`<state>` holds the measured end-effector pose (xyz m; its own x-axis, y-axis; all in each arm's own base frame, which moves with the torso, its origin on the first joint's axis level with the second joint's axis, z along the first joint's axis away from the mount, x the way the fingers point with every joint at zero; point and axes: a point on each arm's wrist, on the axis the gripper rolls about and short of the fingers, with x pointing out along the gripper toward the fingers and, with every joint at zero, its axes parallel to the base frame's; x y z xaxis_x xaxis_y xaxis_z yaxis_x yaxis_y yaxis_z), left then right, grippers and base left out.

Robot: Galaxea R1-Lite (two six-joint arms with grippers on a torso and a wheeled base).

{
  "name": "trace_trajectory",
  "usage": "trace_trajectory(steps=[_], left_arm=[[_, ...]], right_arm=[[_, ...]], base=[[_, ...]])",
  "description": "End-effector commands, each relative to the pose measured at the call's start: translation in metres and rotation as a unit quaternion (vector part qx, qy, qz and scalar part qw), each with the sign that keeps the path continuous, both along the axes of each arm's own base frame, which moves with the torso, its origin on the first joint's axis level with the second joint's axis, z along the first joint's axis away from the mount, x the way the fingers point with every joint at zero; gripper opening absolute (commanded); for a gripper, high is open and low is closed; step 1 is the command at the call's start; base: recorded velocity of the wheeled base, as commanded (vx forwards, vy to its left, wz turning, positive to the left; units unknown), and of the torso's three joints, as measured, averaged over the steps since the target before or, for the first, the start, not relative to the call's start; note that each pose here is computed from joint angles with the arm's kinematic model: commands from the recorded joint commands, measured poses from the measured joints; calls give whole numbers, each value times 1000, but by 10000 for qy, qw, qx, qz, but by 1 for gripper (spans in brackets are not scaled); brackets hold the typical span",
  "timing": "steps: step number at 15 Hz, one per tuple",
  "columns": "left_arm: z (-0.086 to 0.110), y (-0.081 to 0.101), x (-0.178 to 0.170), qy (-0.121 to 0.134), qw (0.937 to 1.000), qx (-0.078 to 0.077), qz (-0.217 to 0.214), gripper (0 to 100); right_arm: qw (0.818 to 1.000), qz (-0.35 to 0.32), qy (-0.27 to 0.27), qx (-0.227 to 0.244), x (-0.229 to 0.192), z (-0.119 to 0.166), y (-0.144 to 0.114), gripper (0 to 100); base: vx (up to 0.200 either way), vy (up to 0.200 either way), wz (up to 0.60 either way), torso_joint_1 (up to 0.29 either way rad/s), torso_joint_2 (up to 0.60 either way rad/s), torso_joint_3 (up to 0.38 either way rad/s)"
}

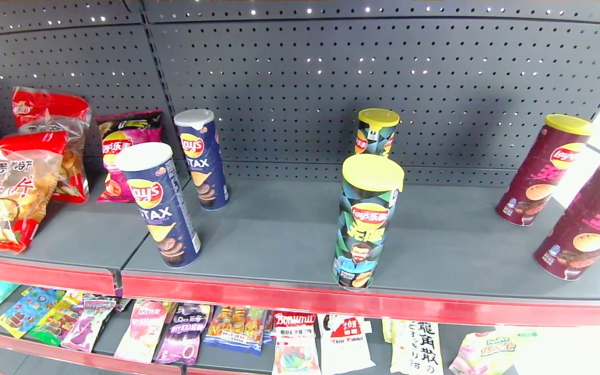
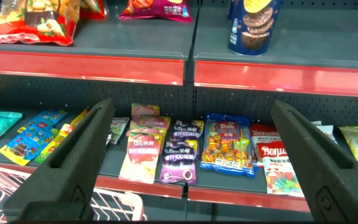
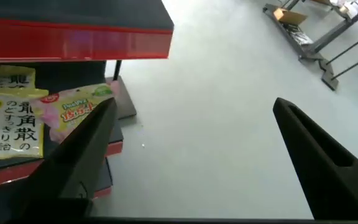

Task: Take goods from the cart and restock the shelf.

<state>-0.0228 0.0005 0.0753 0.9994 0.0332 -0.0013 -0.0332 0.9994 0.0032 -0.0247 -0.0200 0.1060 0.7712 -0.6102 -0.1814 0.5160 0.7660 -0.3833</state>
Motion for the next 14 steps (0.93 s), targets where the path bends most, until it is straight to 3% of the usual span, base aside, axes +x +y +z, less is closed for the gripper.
trace_trajectory(steps=[1, 2, 3, 4, 6, 7, 9, 14], left_arm=[[0, 0, 0, 1, 10000, -1, 3, 100], [0, 0, 0, 9, 10000, -1, 3, 100], [0, 0, 0, 1, 10000, -1, 3, 100], [0, 0, 0, 9, 10000, -1, 3, 100], [0, 0, 0, 9, 10000, -1, 3, 100], [0, 0, 0, 1, 10000, -1, 3, 100], [0, 0, 0, 9, 10000, -1, 3, 100], [0, 0, 0, 1, 10000, -1, 3, 100]], right_arm=[[9949, -986, -115, -165, -9, -10, 5, 100], [9872, -1584, 47, -197, -8, -9, 10, 100], [9885, -1504, 11, -166, -9, -9, 11, 100], [9950, -979, -166, -67, -10, -11, 12, 100], [9907, 489, -956, 831, 0, -13, 17, 100], [9842, 965, -1085, 1013, 3, -15, 19, 100], [9267, 3264, -1244, 1387, 10, -22, 28, 100], [9083, 3759, -980, 1550, 12, -23, 28, 100]], base=[[0, 0, 0, 0, 0, 0], [0, 0, 0, 0, 0, 0], [0, 0, 0, 0, 0, 0], [0, 0, 0, 0, 0, 0], [0, 0, 0, 0, 0, 0], [0, 0, 0, 0, 0, 0], [0, 0, 0, 0, 0, 0], [0, 0, 0, 0, 0, 0]])
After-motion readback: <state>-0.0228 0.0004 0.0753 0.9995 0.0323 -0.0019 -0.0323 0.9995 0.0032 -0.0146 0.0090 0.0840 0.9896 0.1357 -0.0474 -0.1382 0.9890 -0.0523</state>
